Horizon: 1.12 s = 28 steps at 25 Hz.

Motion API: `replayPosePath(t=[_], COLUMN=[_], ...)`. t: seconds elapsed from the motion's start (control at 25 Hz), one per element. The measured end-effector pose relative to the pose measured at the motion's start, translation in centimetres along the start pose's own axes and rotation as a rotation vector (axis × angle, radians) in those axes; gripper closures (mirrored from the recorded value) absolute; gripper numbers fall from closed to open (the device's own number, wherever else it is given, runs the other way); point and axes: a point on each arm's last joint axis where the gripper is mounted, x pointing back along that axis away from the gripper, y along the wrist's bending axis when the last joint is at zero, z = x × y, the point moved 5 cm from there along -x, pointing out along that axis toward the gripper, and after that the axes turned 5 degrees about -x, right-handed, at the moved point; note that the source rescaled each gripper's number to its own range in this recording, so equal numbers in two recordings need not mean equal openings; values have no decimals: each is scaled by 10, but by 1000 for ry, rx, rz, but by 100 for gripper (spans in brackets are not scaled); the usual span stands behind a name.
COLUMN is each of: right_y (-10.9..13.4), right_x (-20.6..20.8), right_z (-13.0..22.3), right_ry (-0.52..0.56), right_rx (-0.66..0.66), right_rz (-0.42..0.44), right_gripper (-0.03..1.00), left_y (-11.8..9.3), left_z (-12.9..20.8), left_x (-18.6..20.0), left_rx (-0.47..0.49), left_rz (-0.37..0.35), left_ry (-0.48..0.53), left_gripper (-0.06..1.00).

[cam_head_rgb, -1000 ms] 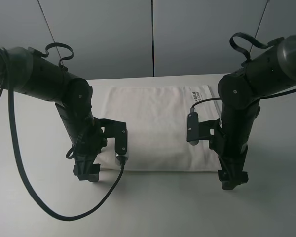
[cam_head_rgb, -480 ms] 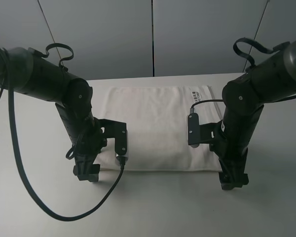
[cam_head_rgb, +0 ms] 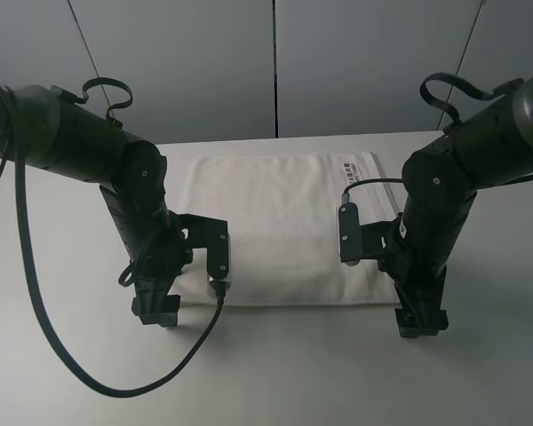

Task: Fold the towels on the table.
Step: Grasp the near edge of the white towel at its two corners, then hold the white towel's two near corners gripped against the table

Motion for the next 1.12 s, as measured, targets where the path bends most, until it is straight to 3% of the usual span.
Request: replayPosePath(t=[0.2,0.28,0.36,0.56,0.68,0.76,0.84,0.92,0.96,1.12], right_y=[-2,-4,-5,-5,-6,-6,-6,-6,-6,-6], right_x=[0,0,0,0,0,0,0,0,0,0], right_z=[-2,-3,-3,-3,-4,-4,-4,-4,-4,-4], right_ry=[-16,-21,-21,-24,-25,-25,-25,-25,-25,-25], right_rx=[3,8,17,19,21,21,23,25,27,27], right_rz=[16,25,34,37,40,40,40,40,40,40], right_gripper=[56,71,77,82,93,97,97,97,97,97], left_y=[0,0,0,0,0,2,4,6,6,6], left_z=[-1,0,0,0,0,0,0,0,0,0], left_x=[0,0,0,0,0,0,-1,0,0,0], left_rx=[-2,-4,-4,-4,-7,-16,-31,-39,-43,-46], left_rz=[0,-1,-1,-1,-2,-17,-33,-41,-43,-46], left_ry=[0,1,1,1,3,2,5,6,9,10], left_gripper=[-5,-5,-5,-5,-2,11,37,77,89,94])
